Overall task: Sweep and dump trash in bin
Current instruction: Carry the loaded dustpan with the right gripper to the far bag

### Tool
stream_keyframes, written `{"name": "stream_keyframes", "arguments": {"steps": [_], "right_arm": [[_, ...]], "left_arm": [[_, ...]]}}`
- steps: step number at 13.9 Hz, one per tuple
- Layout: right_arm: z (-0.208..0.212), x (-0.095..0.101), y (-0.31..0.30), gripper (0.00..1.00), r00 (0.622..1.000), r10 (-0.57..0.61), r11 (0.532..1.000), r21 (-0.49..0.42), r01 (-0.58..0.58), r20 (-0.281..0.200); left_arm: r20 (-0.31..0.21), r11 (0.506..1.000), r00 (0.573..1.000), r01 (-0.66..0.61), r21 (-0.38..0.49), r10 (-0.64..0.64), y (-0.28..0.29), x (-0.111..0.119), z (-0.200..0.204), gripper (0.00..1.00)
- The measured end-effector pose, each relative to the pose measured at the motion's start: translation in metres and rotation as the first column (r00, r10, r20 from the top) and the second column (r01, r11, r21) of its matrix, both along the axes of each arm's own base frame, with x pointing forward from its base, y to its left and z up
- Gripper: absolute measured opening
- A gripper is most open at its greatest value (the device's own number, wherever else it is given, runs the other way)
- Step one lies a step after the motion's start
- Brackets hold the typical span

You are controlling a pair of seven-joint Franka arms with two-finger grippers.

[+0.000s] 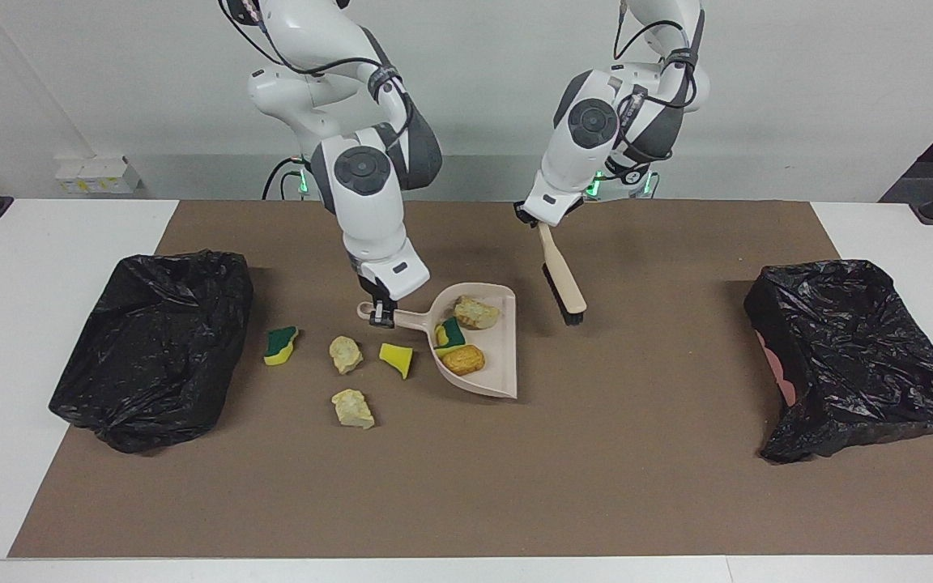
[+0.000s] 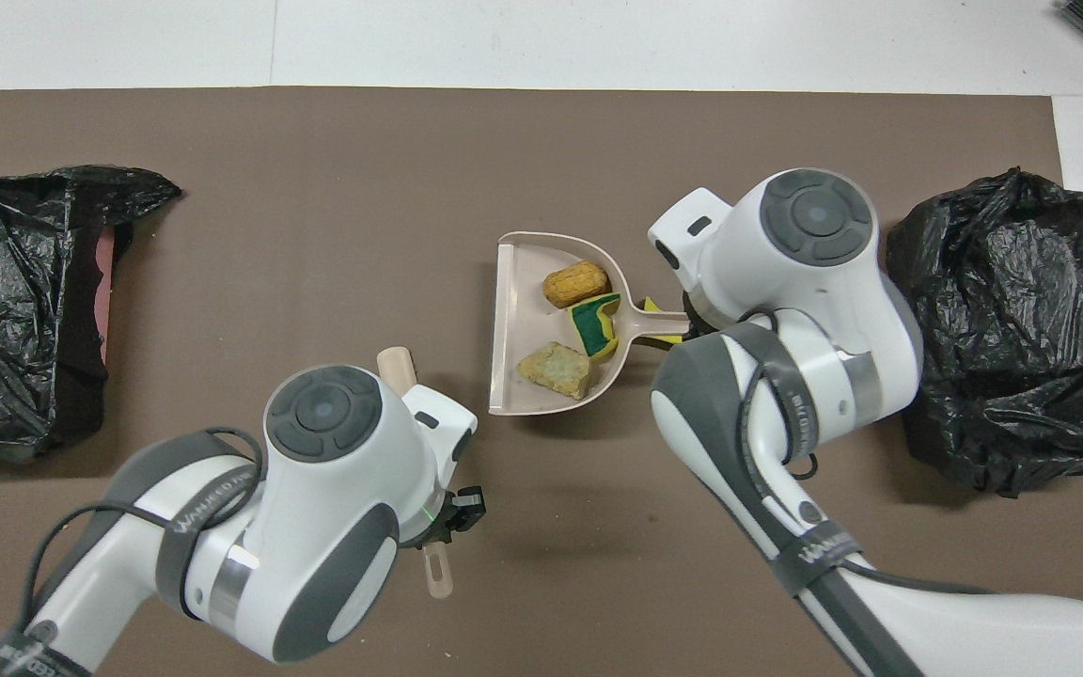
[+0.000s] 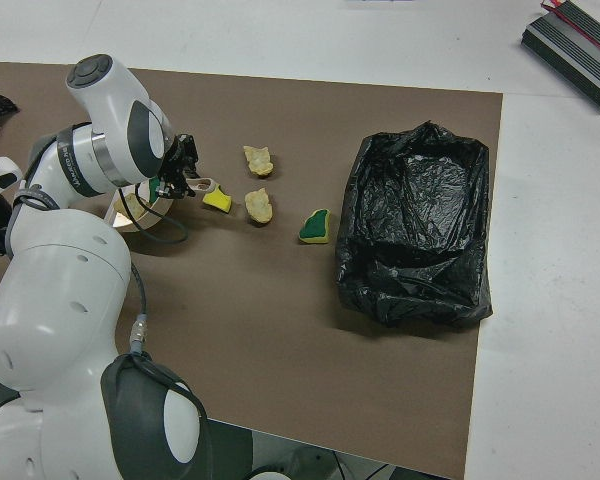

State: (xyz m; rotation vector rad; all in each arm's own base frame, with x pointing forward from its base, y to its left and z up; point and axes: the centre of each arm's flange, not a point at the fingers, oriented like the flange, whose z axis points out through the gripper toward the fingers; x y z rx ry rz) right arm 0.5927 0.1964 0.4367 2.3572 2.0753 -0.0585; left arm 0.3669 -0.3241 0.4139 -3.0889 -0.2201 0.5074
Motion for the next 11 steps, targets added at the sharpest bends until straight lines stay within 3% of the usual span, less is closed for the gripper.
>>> {"name": "stream_keyframes", "arguments": {"steps": [2,5,8,11], "right_arm": [[0.022,0.006,-0.045,0.31,1.000,0.006,1.000,0.002,-0.006,-0.014],[0.039,0.017,-0.125,0.31,0.999,0.014,0.999,0.037,-0.013,-0.030],[0.058,0.017,-0.204,0.31,0.999,-0.007,0.999,0.048,0.008,-0.031],[0.076,0.004,-0.278,0.31,0.998,-0.061,0.997,0.036,0.062,-0.022]], "left_arm": [[0.016,0.998,0.998,0.065,0.018,-0.066,-0.019,-0.038,-0.016,0.26],[0.004,0.991,0.992,0.126,0.032,-0.126,-0.038,-0.078,-0.033,0.26],[0.000,0.990,0.991,0.135,0.047,-0.135,-0.041,-0.103,-0.057,0.26],[-0.017,0.998,0.998,0.064,-0.013,-0.064,-0.040,-0.114,-0.065,0.26]]}}
